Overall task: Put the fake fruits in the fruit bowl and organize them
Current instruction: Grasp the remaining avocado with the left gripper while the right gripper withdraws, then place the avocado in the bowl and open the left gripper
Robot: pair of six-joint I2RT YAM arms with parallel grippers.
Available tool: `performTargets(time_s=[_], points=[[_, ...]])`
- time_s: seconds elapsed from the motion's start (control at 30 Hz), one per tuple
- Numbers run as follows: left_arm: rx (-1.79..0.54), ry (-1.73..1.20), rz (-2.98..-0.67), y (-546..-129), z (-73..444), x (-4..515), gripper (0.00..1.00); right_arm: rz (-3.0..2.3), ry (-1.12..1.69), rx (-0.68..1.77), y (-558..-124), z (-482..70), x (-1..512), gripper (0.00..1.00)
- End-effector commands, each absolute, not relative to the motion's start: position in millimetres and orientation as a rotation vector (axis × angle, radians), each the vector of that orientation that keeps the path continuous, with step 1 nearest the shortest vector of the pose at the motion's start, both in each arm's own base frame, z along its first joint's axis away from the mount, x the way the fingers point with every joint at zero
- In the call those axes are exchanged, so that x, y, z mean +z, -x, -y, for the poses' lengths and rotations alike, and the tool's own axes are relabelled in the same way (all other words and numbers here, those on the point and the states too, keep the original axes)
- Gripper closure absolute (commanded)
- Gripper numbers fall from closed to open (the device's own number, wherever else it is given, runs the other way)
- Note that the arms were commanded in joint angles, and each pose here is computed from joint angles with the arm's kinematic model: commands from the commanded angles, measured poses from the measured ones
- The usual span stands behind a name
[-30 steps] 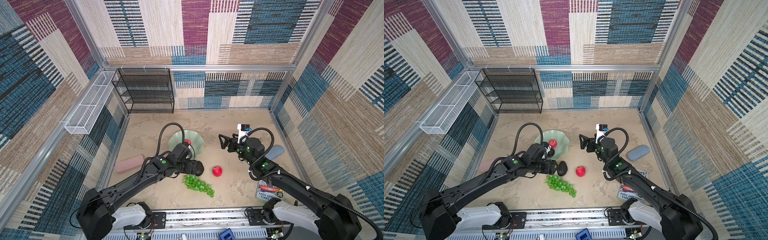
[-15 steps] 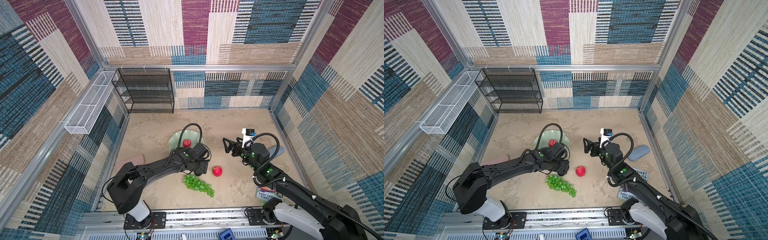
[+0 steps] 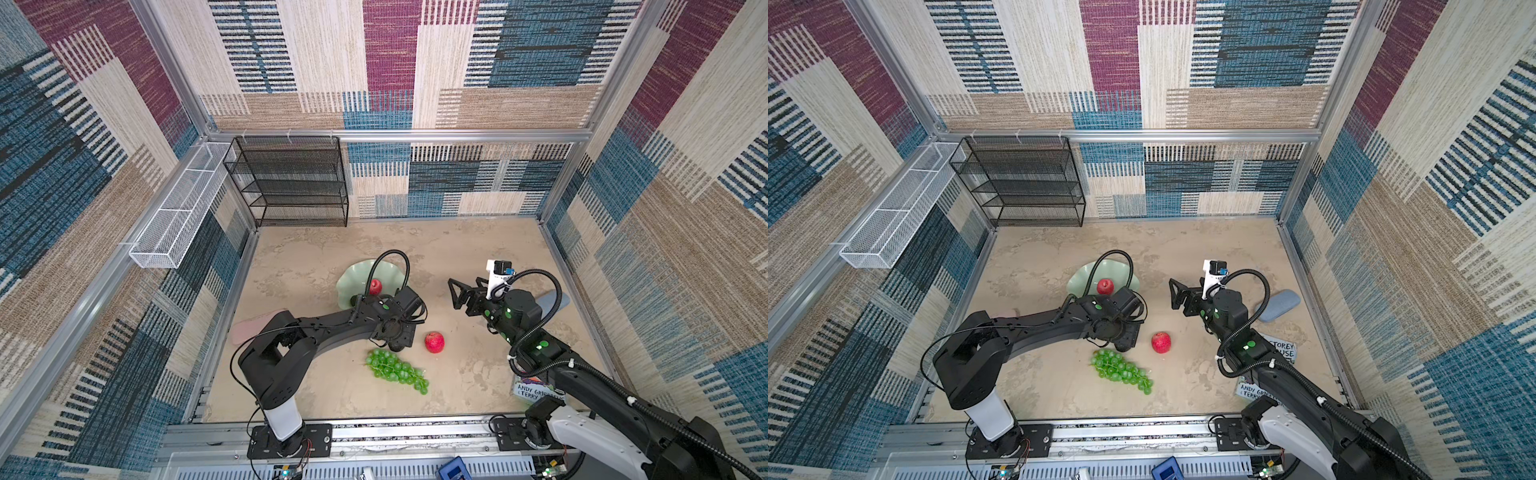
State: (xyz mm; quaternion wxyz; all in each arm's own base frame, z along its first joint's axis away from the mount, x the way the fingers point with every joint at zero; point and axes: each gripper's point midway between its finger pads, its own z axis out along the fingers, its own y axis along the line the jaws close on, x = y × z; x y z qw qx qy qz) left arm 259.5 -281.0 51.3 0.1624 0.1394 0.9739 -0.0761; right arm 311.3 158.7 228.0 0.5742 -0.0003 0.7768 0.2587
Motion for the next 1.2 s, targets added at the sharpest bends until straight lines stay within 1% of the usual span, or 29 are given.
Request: performTargets(time_s=[0.0,0.1,0.23,0.37,0.43,0.53,0.67,0.8,0.93,1.17], points=[[-0.209,-0.438,-2.742,-265.1,283.8,58.8,0.38,-1.806,-0.002,0.591,-313.1,-156.8,230.4,0.01],[-0.239,-0.458,-2.728,-265.7,288.8,64.4,0.45,-1.807,-0.003,0.588,-313.8,-156.3,230.3,0.0],[-0.302,-0.473,-2.717,-262.4,293.9,75.5,0.49,-1.806,-0.005,0.588,-314.3,-156.3,231.1,0.0],[-0.398,-0.469,-2.614,-260.0,291.9,117.2,0.5,-1.808,0.001,0.587,-314.1,-156.8,231.5,0.01],[-0.405,-0.454,-2.527,-261.8,281.1,146.2,0.5,-1.81,-0.003,0.588,-314.2,-156.5,231.2,0.0],[-0.329,-0.396,-2.423,-274.3,244.1,187.0,0.49,-1.808,-0.003,0.604,-313.5,-158.1,231.1,0.0],[-0.261,-0.261,-2.385,-305.0,192.0,209.7,0.48,-1.811,0.004,0.612,-315.5,-161.2,230.0,0.0],[-0.259,-0.14,-2.401,-338.4,164.4,201.6,0.48,-1.824,0.015,0.626,-317.0,-165.5,229.1,0.0],[-0.243,-0.116,-2.453,-366.6,167.3,182.3,0.49,-1.826,0.016,0.636,-314.8,-165.9,229.7,0.0],[-0.13,-0.092,-2.515,-405.1,163.9,154.0,0.49,-1.829,0.026,0.649,-311.0,-166.5,232.4,0.0]])
